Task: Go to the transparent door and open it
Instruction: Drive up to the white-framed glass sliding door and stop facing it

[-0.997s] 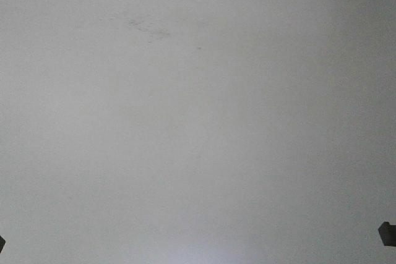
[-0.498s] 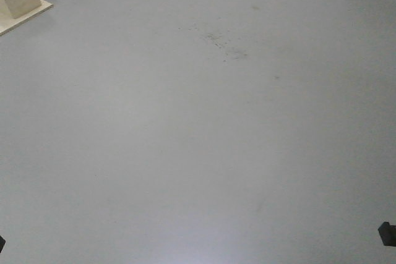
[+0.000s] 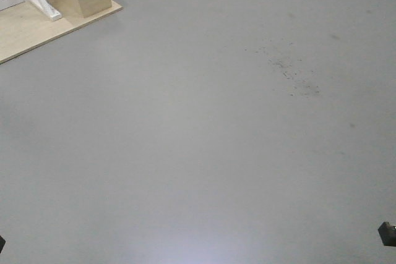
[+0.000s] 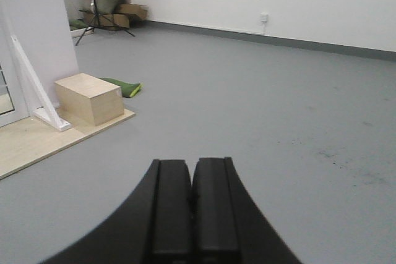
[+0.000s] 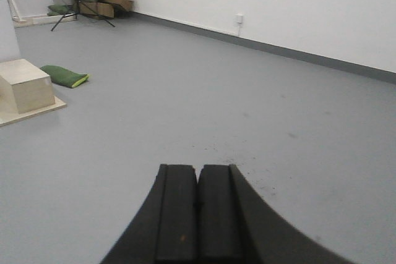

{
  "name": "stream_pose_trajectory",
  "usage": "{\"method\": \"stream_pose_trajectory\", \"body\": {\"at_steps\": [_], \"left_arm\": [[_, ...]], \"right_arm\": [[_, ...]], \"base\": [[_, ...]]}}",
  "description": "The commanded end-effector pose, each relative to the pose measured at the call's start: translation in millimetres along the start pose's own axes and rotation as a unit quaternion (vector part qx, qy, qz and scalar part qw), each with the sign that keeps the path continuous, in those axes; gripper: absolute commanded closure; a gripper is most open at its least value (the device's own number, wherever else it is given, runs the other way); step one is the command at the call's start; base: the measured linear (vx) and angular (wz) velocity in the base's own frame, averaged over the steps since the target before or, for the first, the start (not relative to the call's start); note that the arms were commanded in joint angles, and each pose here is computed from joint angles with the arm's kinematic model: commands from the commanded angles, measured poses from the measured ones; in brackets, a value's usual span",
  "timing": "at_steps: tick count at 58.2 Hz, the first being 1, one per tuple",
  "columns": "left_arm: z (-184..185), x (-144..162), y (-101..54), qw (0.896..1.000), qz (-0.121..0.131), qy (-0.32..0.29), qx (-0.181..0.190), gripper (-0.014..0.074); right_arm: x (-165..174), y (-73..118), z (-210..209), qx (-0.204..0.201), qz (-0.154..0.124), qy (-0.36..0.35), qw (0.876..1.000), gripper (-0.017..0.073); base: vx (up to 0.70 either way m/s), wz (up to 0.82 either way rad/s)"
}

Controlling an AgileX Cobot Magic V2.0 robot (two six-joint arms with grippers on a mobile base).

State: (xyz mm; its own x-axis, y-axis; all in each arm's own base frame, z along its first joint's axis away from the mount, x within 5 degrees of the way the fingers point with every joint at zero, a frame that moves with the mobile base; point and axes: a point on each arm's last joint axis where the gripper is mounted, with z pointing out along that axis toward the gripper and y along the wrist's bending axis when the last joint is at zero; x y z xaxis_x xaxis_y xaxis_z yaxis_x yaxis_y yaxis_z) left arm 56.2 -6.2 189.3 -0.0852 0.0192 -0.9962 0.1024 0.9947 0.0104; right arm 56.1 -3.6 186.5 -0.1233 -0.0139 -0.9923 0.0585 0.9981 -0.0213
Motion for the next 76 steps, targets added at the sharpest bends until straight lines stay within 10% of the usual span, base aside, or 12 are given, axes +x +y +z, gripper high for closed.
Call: {"method": "stream_pose_trajectory", "body": {"at_steps": [1, 76], "left_arm": [[-0.3, -3.2, 0.5, 0.999, -0.005, -0.041, -0.003, 0.0600], [-0.3, -3.2, 0.5, 0.999, -0.005, -0.041, -0.003, 0.0600]], "right_arm": [[-6.8, -0.2, -1.2, 0.002, -0.001, -0.047, 0.999, 0.0568], [-6.8, -0.2, -1.2, 0.002, -0.001, -0.047, 0.999, 0.0568]], "base": [[0.49, 0.42], [0.54, 0.37]]}}
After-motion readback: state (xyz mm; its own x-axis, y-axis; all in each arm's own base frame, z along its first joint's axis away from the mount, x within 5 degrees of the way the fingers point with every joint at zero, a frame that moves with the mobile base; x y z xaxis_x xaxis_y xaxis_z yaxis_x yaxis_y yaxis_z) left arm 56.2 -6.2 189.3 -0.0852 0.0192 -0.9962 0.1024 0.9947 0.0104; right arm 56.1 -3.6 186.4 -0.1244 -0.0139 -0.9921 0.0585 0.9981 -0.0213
